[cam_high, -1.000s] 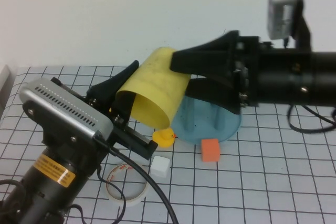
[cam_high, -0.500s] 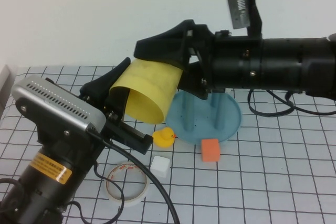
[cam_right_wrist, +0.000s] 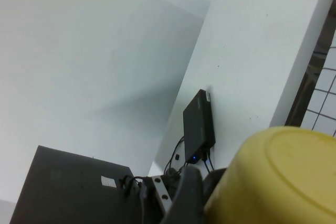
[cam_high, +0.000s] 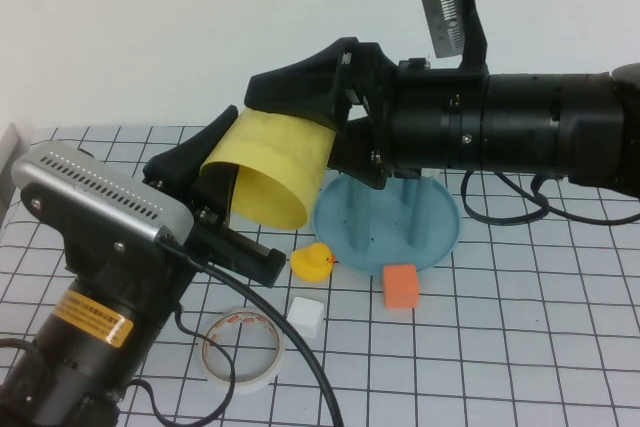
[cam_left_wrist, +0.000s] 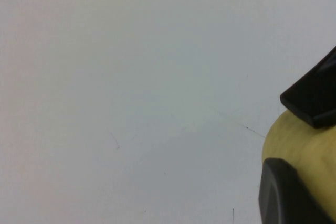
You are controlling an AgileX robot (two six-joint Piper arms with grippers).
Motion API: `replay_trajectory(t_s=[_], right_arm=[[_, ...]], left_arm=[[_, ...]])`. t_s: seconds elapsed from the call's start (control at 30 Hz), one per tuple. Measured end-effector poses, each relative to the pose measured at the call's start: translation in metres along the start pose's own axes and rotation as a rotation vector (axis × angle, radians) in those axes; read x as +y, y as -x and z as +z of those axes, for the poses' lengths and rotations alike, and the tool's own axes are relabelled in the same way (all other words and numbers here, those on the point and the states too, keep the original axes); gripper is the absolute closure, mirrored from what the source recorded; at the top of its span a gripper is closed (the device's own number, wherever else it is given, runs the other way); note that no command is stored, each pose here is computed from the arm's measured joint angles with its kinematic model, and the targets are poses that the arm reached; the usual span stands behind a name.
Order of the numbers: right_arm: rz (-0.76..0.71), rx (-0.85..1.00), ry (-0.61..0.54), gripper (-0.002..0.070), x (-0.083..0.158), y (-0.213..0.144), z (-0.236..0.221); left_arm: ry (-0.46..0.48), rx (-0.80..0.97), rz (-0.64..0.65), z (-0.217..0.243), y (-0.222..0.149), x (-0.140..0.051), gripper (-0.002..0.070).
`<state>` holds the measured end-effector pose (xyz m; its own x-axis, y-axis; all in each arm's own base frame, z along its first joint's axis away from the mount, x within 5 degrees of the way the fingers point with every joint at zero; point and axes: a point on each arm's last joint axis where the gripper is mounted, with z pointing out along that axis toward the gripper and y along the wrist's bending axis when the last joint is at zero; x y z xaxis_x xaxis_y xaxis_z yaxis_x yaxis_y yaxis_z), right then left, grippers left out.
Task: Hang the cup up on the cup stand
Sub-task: Adjust the cup with two arms
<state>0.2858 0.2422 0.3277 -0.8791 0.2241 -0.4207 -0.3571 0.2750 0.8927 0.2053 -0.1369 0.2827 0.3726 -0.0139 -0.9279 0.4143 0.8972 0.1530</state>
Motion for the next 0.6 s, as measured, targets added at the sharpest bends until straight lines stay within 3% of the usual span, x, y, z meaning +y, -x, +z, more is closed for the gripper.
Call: replay_trajectory(t_s=[0.23,0.47,0.6], right_arm=[[-0.009,-0.002,0.000,0.0066,0.000,0.000,0.000],[-0.048,-0.026,-0.017,0.0070,-0.004,0.006,-0.004],[-0.098,-0.066,-0.028,0.0073,-0.006,0.019,-0.010]], left_arm=[[0.000,0.000,0.000,0.000,0.000,0.000,0.0629],[-0.027,-0.010,0.004,0.000,0.001,-0.002,0.0334],[-0.027,-0.028,-0.010,-0.002,0.007,-0.001,0.0249]])
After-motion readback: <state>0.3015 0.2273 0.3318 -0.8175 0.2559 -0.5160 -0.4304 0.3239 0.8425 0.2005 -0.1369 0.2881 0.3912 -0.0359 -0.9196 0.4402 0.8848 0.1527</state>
